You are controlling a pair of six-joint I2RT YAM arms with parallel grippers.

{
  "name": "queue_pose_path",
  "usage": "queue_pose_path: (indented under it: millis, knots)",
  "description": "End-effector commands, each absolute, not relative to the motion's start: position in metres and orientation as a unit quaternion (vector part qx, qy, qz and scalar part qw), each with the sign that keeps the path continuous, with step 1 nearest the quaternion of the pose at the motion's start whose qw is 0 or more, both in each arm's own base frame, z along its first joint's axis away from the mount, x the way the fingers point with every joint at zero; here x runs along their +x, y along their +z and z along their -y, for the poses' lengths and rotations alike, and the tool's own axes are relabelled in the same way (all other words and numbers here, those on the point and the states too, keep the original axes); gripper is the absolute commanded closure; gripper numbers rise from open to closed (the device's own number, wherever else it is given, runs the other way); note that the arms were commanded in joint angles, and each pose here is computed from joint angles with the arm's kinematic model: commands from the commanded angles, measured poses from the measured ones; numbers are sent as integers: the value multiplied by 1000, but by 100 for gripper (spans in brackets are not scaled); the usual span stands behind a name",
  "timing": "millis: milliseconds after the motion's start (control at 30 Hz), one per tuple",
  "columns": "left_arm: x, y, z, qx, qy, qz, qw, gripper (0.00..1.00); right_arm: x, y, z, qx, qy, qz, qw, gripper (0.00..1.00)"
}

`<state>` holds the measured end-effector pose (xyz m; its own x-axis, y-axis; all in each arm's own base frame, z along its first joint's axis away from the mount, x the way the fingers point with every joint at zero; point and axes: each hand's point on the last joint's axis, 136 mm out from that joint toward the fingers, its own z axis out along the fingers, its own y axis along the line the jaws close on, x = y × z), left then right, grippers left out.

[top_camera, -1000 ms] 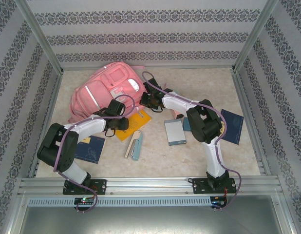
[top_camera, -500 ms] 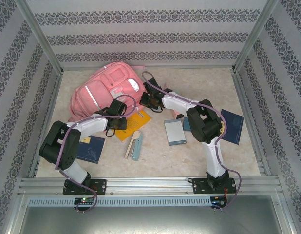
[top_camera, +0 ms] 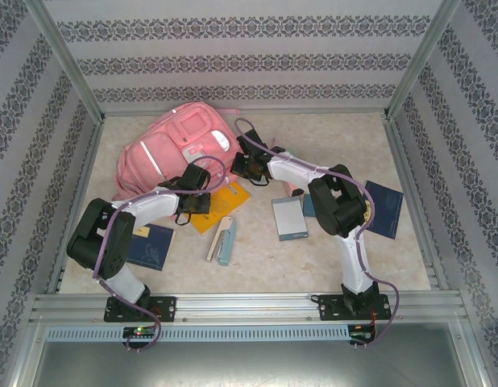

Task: Pack the student bag
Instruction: Unzip the student bag at the top-center of the table.

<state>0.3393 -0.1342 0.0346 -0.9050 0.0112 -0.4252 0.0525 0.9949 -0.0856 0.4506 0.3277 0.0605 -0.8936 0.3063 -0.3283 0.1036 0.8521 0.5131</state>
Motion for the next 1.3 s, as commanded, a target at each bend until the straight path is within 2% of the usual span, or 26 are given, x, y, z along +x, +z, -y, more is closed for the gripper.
queue_pose_path:
  millis: [0,167,400,700,967,1200,1233,1267]
  knots:
    - [331,34,127,20,-25,-978,207,100,440,55,-336,102,251,-944,187,100]
    - [326,33,106,-9,21,-980,199,100,443,57,-322,117,241,-943,198,100]
    - [316,43,78,-71,33,-976,203,100,447,69,-300,135,233,-938,218,100]
    - [311,48,48,-127,47,-971,194,100,458,115,-283,133,240,-925,263,100]
    - [307,52,18,-171,85,-964,184,100,476,145,-236,143,223,-916,301,100]
    - [321,65,54,-129,-12,-970,206,100,504,142,-206,142,210,-918,306,100]
    - [324,70,64,-112,-25,-971,210,100,506,145,-209,135,223,-917,302,93]
    - [327,75,74,-94,-33,-971,217,100,508,146,-210,133,227,-917,300,80]
